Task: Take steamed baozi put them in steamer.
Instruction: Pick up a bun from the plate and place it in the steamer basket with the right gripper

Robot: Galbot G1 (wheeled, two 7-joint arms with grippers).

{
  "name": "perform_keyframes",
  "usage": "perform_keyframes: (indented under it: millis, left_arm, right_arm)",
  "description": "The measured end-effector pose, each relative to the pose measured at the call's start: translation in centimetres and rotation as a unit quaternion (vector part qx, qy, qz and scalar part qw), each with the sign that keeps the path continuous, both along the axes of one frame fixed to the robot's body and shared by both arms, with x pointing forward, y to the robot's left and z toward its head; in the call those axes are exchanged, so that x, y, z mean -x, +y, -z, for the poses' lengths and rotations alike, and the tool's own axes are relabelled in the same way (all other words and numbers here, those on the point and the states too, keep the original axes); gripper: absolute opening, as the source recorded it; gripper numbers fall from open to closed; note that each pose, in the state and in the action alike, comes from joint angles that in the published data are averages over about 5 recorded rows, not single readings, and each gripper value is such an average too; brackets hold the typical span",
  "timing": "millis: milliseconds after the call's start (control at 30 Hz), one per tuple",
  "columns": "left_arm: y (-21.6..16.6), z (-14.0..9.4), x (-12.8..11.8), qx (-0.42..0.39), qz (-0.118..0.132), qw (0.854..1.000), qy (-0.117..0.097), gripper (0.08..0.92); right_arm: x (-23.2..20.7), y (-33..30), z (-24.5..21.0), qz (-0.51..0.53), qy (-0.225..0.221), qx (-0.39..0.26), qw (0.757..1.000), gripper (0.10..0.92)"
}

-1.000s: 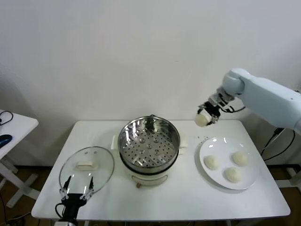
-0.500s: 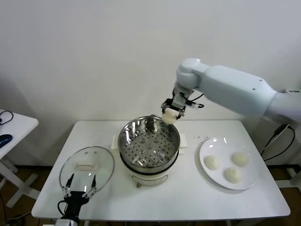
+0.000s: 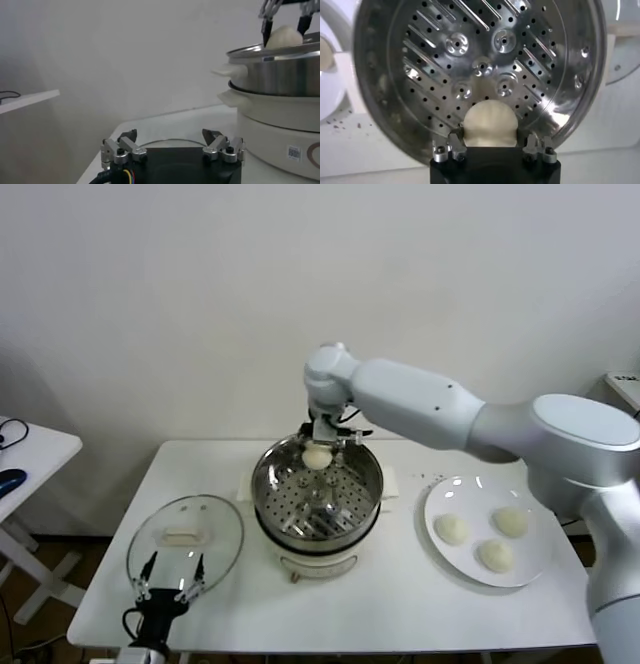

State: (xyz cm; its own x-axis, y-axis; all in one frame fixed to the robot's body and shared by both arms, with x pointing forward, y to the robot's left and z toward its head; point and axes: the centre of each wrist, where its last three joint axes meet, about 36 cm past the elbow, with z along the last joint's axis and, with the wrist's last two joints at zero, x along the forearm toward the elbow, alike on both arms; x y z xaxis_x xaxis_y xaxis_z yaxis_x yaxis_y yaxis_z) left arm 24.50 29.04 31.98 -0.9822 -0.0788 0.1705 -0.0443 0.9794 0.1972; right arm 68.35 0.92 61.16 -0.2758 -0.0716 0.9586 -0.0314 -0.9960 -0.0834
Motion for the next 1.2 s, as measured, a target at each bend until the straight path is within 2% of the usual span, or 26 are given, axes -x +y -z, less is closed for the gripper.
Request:
perform_keyframes:
  millis: [1200]
  left_arm:
    - [0.3, 0.6, 0.5, -0.004, 0.0, 1.0, 0.01, 0.823]
  right_arm:
    - [0.2, -0.6, 2.3, 0.004, 0.018, 0.02, 1.0, 0.693]
